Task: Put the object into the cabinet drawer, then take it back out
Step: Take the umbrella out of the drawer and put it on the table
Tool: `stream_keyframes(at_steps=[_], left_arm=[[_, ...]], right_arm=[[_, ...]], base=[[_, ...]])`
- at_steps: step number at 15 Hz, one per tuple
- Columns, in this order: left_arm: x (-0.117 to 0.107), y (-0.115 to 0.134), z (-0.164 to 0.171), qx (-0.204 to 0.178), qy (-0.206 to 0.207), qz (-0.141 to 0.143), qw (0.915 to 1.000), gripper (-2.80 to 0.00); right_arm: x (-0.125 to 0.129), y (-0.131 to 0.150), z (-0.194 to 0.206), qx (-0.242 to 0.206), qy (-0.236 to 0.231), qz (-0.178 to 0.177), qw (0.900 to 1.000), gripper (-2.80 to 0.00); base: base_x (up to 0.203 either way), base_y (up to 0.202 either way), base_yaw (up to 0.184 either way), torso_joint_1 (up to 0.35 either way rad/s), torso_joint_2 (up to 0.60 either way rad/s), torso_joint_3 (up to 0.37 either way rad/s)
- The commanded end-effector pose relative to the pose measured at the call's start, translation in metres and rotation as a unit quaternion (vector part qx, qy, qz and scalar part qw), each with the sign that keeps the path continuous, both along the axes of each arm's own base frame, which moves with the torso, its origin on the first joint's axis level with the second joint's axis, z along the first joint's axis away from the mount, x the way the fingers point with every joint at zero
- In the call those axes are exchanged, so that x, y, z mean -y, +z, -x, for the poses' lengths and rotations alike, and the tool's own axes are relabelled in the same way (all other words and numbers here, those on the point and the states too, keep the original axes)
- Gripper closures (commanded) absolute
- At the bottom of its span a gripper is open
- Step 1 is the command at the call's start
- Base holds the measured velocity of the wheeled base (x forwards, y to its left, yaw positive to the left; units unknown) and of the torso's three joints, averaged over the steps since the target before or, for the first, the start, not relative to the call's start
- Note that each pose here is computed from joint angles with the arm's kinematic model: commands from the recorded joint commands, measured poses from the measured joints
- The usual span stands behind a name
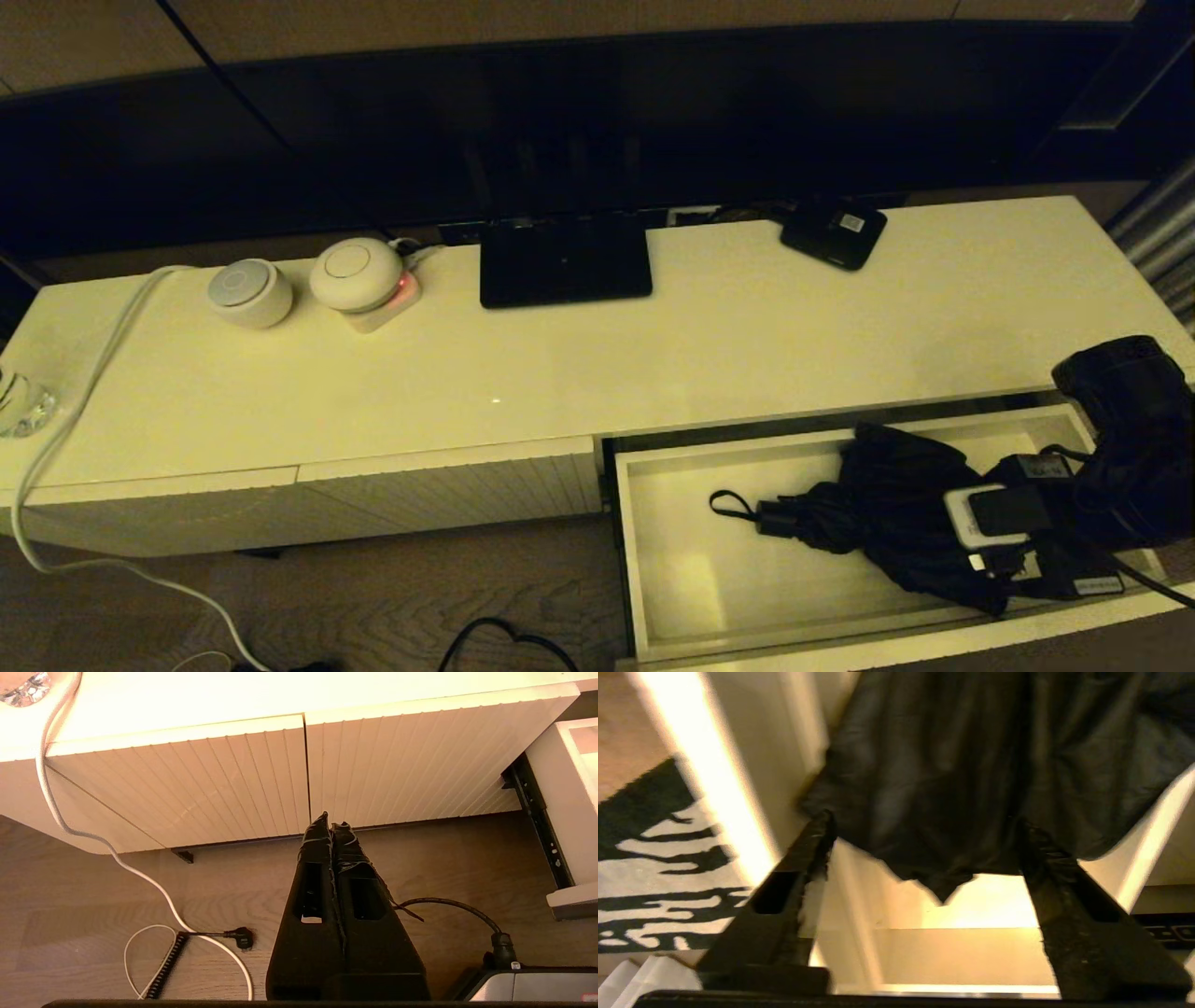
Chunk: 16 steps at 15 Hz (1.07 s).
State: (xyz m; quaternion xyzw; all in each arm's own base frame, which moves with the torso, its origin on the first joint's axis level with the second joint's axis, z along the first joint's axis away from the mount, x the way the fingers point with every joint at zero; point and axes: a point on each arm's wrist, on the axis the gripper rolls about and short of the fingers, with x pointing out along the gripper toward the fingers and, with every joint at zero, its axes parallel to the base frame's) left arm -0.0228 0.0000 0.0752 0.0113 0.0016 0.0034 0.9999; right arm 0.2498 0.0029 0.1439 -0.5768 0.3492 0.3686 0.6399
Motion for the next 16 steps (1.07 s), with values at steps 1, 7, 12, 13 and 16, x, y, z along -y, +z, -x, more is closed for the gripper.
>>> stream_keyframes(at_steps=[1,7,12,13,16], left_arm=[[0.000,-0.001,0.000,-0.001,0.000,0.000,1.0000,0.00],[0.000,-0.001,0.000,-0.001,0.000,0.000,1.0000,0.00],[0.000,-0.001,0.000,-0.001,0.000,0.000,1.0000,0.00],[0.000,-0.001,0.000,-0.001,0.000,0.000,1.0000,0.00],[0.000,-0.001,0.000,-0.001,0.000,0.000,1.0000,0.00]], right_arm=[[0.000,-0.007,-0.017,-0.010,0.003,0.000,1.000,-2.80],[-0.001,-0.021,-0.036,-0.015,0.002,0.000,1.000,-2.80],[-0.001,-0.027,-0.055,-0.015,0.002,-0.002,1.000,-2.80],[-0.001,-0.028,-0.058,-0.011,0.001,-0.002,1.000,-2.80],[-0.001,-0.033,-0.061,-0.013,0.001,-0.003,1.000,-2.80]], base=[[0.000,0.000,0.000,0.000,0.00,0.000],[0.000,0.000,0.000,0.000,0.00,0.000],[0.000,0.000,0.000,0.000,0.00,0.000],[0.000,0.000,0.000,0.000,0.00,0.000],[0.000,0.000,0.000,0.000,0.00,0.000]])
